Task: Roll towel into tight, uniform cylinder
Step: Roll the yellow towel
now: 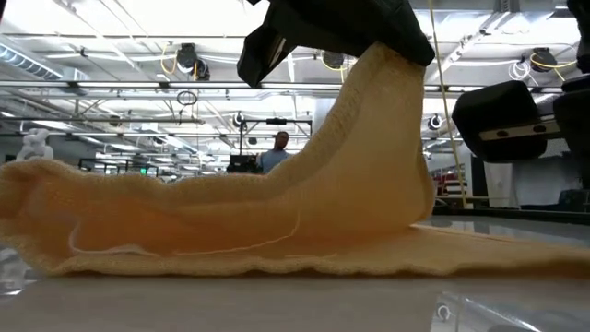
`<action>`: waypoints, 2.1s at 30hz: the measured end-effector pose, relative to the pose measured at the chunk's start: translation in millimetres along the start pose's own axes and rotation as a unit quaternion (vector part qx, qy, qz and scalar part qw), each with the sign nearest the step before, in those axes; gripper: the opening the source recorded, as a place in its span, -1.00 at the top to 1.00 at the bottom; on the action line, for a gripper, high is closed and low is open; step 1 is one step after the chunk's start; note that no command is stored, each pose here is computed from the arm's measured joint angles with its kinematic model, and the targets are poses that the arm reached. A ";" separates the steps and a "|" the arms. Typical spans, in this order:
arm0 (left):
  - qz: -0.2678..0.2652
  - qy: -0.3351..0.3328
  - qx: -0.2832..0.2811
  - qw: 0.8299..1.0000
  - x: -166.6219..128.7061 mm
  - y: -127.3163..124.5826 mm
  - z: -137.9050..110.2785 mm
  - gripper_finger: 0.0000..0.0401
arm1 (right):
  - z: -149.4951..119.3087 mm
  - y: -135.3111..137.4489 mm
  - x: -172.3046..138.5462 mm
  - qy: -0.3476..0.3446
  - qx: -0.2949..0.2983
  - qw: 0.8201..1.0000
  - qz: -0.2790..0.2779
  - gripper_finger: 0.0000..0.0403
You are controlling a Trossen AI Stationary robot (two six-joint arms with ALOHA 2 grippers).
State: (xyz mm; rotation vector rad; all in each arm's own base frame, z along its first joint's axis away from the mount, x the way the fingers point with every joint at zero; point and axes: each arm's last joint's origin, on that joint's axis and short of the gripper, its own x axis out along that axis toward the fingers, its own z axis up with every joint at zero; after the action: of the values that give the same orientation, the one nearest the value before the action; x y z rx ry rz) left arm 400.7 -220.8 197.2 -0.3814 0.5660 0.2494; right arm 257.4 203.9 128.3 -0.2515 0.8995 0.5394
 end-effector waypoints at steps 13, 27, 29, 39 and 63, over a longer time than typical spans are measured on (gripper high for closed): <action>-0.037 -0.003 -0.043 0.998 -0.3 -5.2 3.6 0.92 | 36.2 -4.0 -26.7 -0.073 0.021 0.993 -0.090 0.97; -0.029 0.014 -0.068 0.997 -2.4 -5.3 -1.8 0.92 | 53.9 -5.8 -34.7 -0.090 0.007 0.986 -0.141 1.00; -0.030 0.015 -0.067 0.997 -3.1 -6.3 -2.7 0.92 | 56.7 -5.7 -36.6 -0.083 0.001 0.986 -0.143 1.00; -0.040 0.015 -0.048 0.998 -7.4 -11.9 -7.0 0.92 | 60.4 -6.1 -38.7 -0.085 0.003 0.984 -0.155 1.00; -0.052 0.034 -0.036 0.997 -6.6 -11.2 -7.5 0.34 | 60.9 -7.9 -40.9 -0.086 -0.006 0.978 -0.189 0.90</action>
State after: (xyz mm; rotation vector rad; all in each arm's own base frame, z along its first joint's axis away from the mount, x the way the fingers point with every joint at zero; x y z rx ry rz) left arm 395.5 -234.8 198.2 -0.4898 0.6035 0.1572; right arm 282.2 209.4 197.6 -0.3716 0.6590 0.2085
